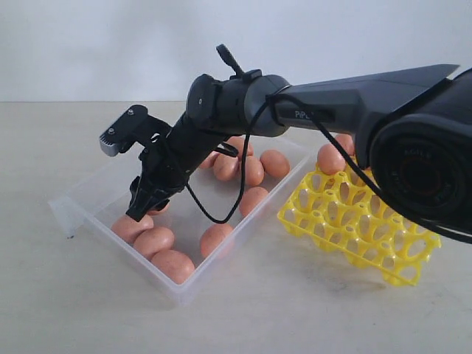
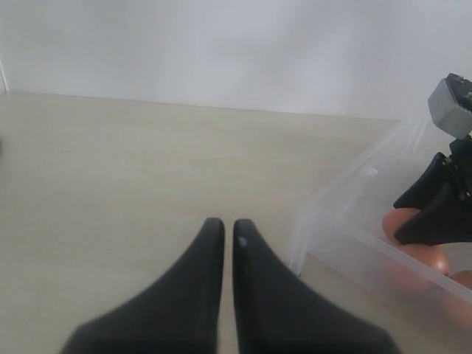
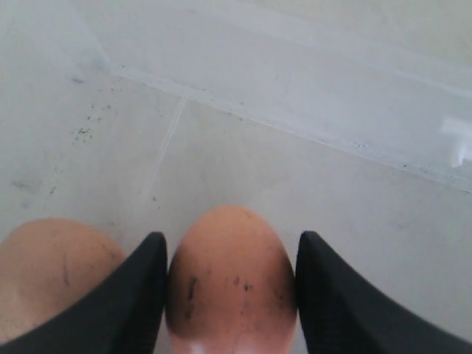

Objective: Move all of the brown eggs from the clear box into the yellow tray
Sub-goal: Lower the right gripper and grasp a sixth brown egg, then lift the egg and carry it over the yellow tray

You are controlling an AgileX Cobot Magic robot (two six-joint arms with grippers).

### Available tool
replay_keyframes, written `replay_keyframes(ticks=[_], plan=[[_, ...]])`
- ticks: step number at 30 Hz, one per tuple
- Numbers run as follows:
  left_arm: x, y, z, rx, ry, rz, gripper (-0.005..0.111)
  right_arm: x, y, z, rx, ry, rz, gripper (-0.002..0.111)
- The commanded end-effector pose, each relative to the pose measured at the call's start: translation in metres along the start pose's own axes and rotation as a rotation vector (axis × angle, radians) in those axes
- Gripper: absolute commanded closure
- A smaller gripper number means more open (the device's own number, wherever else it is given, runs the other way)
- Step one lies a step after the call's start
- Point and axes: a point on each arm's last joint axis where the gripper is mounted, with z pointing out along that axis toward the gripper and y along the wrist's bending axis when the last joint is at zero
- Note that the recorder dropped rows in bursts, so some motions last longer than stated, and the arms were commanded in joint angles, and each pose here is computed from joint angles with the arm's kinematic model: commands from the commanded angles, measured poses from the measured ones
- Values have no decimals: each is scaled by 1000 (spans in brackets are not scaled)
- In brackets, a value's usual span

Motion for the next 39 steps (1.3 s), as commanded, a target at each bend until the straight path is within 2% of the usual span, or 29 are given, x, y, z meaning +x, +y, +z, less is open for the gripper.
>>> replay_keyframes(ticks=[1, 4, 13, 17, 24, 28, 35, 39], plan=[[0, 0, 0, 3, -5, 0, 103, 3, -1, 1, 3, 21, 13, 108], [0, 0, 0, 3, -5, 0, 103, 0, -1, -2, 7, 14, 22, 108], [0, 0, 0, 3, -7, 0, 103, -29, -5, -39, 93, -119, 183, 108], [0, 0, 0, 3, -7, 0, 103, -38, -3, -56, 90, -145, 262, 109], [0, 0, 0, 3, -5, 0, 103, -36, -4, -58, 121, -173, 349, 109], [0, 0, 0, 3, -5, 0, 103, -34, 0, -67, 206, -271, 384, 109], [0, 0, 0, 3, -7, 0, 103, -19, 33, -99, 357, -412, 332, 109], [0, 0, 0, 3, -7, 0, 103, -9, 45, -108, 351, -370, 265, 109]])
